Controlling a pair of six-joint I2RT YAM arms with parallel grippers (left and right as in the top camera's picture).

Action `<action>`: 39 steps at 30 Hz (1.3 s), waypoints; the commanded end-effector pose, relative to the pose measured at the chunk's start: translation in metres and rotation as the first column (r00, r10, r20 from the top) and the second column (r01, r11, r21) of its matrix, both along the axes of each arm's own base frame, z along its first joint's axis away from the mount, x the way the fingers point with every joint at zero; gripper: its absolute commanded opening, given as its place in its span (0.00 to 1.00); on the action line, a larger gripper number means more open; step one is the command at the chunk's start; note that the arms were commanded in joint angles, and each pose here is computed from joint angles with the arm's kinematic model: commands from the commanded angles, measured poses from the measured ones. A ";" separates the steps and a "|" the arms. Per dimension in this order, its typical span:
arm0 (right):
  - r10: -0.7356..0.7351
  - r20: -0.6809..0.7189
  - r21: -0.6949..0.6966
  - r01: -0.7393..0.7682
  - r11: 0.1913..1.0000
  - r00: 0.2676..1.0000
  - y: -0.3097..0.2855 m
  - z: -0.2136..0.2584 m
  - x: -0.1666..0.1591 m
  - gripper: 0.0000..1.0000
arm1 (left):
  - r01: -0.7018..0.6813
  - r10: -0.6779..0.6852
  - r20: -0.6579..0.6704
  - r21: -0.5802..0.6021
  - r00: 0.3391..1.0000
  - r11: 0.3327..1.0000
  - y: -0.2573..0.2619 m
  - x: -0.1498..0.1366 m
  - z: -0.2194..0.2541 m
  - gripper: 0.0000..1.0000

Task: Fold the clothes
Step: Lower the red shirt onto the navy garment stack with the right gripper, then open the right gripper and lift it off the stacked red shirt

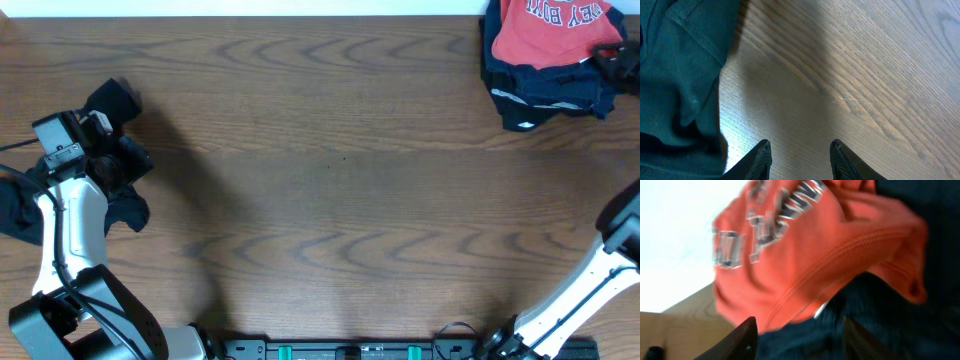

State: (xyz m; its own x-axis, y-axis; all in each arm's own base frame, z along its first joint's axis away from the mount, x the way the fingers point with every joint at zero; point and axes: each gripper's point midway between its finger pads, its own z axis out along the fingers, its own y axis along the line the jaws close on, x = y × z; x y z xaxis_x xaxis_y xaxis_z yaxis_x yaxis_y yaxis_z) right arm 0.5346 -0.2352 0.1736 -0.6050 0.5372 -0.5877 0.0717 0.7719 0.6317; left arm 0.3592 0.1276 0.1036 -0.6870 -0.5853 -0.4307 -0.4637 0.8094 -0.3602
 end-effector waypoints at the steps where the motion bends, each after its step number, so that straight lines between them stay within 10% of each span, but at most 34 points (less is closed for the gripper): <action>1: 0.021 0.063 -0.189 -0.009 0.982 0.998 0.001 0.052 -0.010 0.53 | 0.006 -0.006 -0.016 0.011 1.000 1.000 0.002 0.000 -0.004 0.41; 17: 0.139 0.133 -0.816 0.029 0.577 0.981 0.059 0.074 0.080 0.74 | 0.007 -0.006 -0.017 0.011 1.000 1.000 0.001 0.000 -0.004 0.41; 29: 0.062 0.288 -0.700 0.166 0.695 0.956 0.058 0.045 0.123 0.88 | 0.006 -0.006 -0.016 0.011 1.000 1.000 0.002 0.000 -0.004 0.41; 39: -0.028 0.151 -0.545 0.107 0.832 0.988 0.050 -0.095 0.135 0.92 | 0.006 -0.006 -0.017 0.011 1.000 1.000 0.001 -0.001 -0.004 0.41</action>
